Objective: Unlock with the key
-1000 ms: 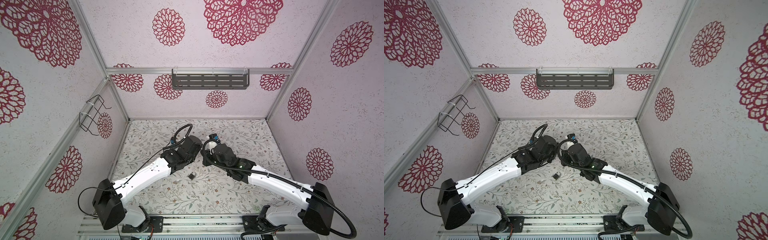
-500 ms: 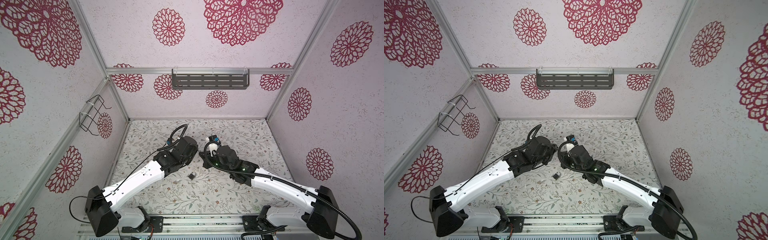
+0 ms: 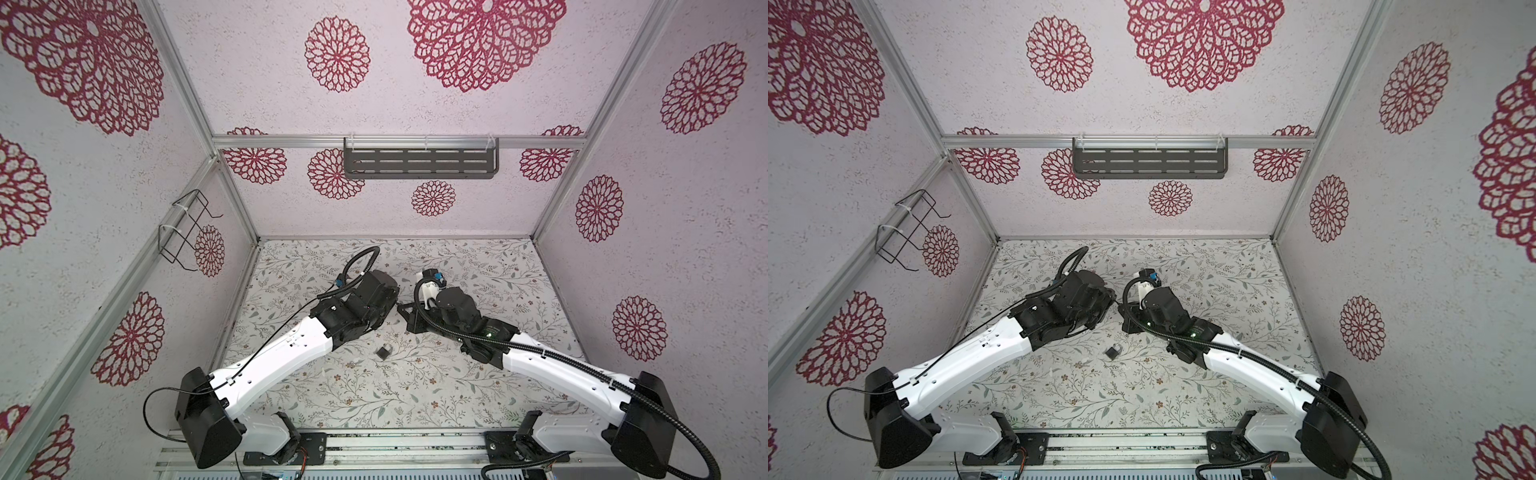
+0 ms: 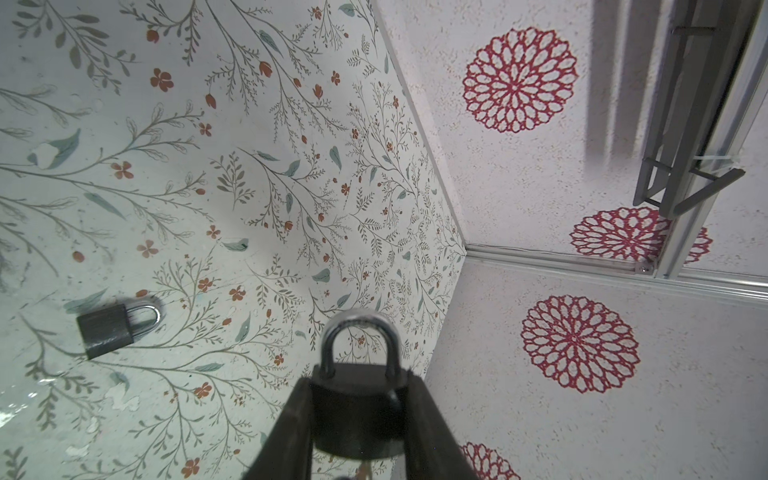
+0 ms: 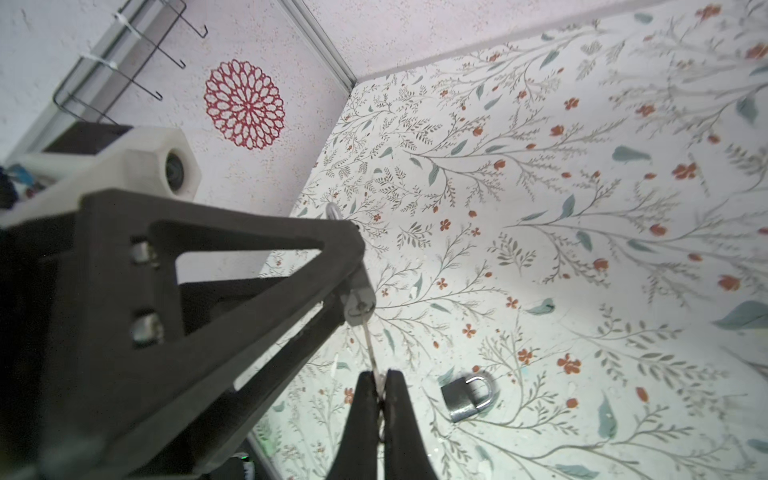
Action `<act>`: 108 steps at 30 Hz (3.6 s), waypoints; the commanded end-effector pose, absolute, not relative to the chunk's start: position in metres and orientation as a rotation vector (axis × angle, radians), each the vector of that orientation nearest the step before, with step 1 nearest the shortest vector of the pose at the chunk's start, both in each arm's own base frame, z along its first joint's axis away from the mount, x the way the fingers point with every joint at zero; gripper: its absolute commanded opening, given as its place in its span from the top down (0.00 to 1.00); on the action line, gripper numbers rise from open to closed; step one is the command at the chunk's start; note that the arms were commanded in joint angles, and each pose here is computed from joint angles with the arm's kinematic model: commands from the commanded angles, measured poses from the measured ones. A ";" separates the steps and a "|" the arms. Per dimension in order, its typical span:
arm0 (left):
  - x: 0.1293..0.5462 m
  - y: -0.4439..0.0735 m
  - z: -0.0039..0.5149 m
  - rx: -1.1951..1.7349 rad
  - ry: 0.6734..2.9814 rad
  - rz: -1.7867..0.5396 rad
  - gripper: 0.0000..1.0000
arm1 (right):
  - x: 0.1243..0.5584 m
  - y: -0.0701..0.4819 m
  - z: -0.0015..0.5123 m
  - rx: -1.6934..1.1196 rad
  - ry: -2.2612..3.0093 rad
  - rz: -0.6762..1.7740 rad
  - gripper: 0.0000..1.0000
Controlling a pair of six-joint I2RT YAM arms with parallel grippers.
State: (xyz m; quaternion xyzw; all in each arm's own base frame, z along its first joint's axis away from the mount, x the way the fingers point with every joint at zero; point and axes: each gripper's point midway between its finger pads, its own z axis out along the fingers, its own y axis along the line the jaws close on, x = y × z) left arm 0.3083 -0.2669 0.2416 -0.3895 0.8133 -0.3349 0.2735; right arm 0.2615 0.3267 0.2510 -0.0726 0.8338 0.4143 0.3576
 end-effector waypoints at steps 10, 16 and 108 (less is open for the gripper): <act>0.257 -0.332 0.236 -0.833 2.447 -1.118 1.00 | 0.279 0.340 0.348 -0.333 1.736 0.976 1.00; 0.254 -0.336 0.240 -0.828 2.445 -1.167 1.00 | 0.279 0.353 0.347 -0.463 1.658 0.904 1.00; 0.258 -0.333 0.271 -0.971 2.281 -1.484 1.00 | 0.248 0.395 0.376 -0.199 1.711 1.753 1.00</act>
